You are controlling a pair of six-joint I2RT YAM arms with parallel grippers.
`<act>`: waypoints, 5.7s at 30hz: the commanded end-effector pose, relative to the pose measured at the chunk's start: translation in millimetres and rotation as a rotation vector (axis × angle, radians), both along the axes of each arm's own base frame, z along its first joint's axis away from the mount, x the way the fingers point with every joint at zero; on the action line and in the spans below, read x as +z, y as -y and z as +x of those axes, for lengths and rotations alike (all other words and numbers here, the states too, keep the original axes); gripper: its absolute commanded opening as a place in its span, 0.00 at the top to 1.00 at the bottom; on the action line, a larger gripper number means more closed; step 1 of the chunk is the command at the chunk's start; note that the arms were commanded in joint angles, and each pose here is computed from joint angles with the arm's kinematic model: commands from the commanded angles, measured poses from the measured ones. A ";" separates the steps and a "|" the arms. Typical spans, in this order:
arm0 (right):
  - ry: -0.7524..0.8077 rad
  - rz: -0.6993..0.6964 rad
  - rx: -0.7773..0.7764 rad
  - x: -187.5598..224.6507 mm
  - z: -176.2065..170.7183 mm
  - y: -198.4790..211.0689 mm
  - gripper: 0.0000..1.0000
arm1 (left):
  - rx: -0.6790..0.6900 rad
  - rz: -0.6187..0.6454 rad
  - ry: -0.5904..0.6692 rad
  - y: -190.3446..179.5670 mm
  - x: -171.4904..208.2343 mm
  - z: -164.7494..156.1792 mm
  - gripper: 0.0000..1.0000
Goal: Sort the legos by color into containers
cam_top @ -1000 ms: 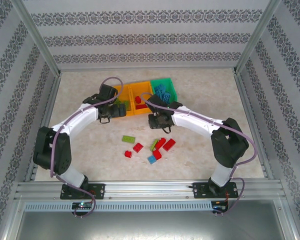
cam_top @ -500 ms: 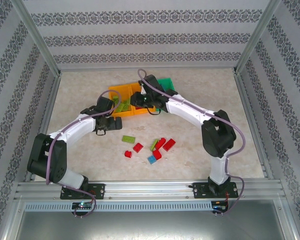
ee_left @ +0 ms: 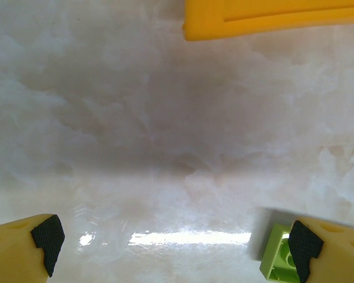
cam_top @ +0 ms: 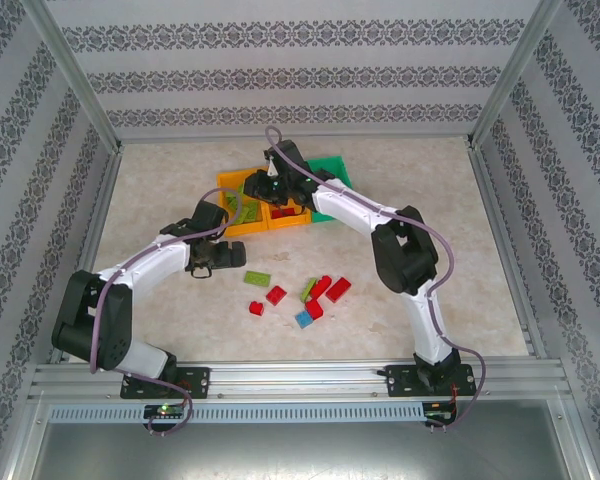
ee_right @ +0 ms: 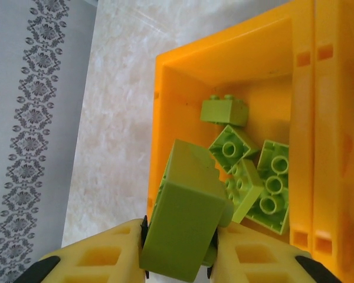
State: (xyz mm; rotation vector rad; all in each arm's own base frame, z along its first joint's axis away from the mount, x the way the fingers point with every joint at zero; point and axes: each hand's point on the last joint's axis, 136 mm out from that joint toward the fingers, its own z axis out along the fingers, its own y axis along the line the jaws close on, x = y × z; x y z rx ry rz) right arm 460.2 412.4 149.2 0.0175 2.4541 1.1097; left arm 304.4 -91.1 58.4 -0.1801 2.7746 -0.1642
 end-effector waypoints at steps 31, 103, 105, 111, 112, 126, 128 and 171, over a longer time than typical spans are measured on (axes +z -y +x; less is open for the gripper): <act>0.047 0.043 -0.032 43.6 -7.6 47.7 0.32 | -0.201 -0.033 -0.071 84.3 -16.7 -43.3 0.00; -0.055 -0.405 -0.105 -64.6 -161.2 215.0 0.30 | -0.058 0.077 0.005 31.8 38.0 155.7 0.36; -0.064 -0.415 -0.103 -66.8 -166.3 217.8 0.29 | -0.053 0.075 0.002 31.9 36.7 155.9 0.31; -0.108 -0.484 -0.065 -69.7 -190.0 220.9 0.29 | -0.032 0.072 0.008 29.5 40.3 150.9 0.00; -0.112 -0.488 -0.058 -68.6 -193.6 218.5 0.29 | -0.030 0.067 0.014 29.5 42.1 149.9 0.00; -0.215 -0.582 -0.148 -91.1 -229.8 248.2 0.32 | -0.047 -0.048 0.123 41.0 71.8 119.2 0.00; -0.228 -0.553 -0.170 -92.6 -231.9 247.2 0.32 | -0.060 -0.073 0.133 45.2 73.7 113.3 0.00; -0.162 -0.506 -0.247 -74.2 -188.2 276.6 0.28 | -0.379 0.016 -0.101 102.4 -20.4 -113.7 0.22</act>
